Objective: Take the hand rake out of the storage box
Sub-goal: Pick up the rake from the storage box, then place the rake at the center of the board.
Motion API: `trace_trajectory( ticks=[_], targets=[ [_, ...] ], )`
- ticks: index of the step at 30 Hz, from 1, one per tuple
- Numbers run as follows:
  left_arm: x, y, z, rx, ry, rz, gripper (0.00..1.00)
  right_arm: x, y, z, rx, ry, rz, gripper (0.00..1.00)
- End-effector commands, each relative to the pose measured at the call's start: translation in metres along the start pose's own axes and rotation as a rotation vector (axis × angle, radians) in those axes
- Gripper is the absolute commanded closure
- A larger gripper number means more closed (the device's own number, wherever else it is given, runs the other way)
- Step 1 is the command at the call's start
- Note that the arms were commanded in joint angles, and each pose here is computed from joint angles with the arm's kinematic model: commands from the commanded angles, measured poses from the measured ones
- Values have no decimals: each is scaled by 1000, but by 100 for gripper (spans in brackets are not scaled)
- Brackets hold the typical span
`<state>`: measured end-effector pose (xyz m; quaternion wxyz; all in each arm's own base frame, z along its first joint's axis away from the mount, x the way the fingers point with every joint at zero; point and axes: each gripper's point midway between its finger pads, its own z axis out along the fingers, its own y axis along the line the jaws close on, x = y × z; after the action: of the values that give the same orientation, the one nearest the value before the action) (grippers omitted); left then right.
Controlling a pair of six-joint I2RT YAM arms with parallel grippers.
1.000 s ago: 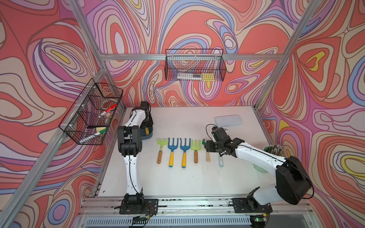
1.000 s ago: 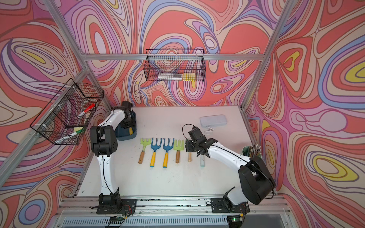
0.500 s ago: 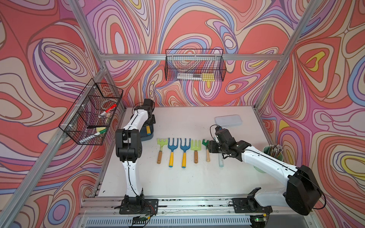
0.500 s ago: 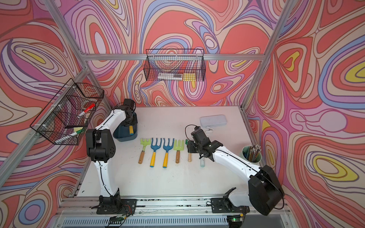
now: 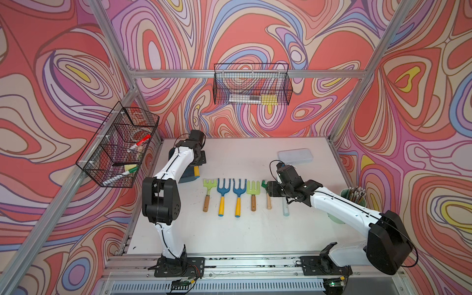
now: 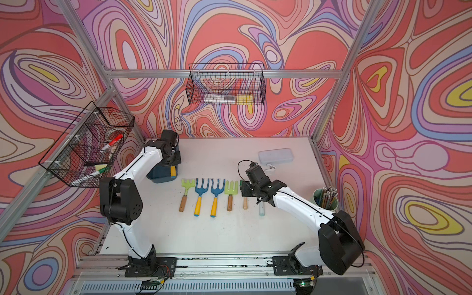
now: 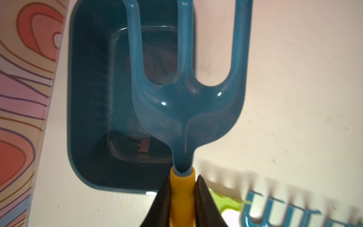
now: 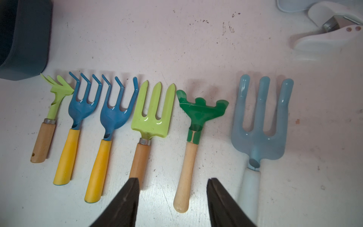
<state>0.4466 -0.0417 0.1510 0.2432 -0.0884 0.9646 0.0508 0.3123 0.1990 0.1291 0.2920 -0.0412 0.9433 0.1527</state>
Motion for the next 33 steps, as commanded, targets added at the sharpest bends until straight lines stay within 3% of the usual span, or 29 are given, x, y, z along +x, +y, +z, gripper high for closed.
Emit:
trace_trajectory(
  ticks=[1, 9, 14, 23, 33],
  targets=[
    [30, -17, -18, 64, 42, 40, 92, -11, 10, -5, -28, -34, -22, 43],
    [116, -10, -20, 148, 199, 70, 93, -6, 3, -15, -11, -39, -48, 43],
    [152, -1, -31, 162, 278, 93, 93, -12, 12, -21, -52, -58, -40, 43],
    [173, 15, -18, 70, 372, 106, 94, -13, 14, -38, -73, -88, -32, 43],
    [181, 53, -11, 24, 354, 66, 96, -8, 11, -44, -66, -97, -33, 43]
  ],
)
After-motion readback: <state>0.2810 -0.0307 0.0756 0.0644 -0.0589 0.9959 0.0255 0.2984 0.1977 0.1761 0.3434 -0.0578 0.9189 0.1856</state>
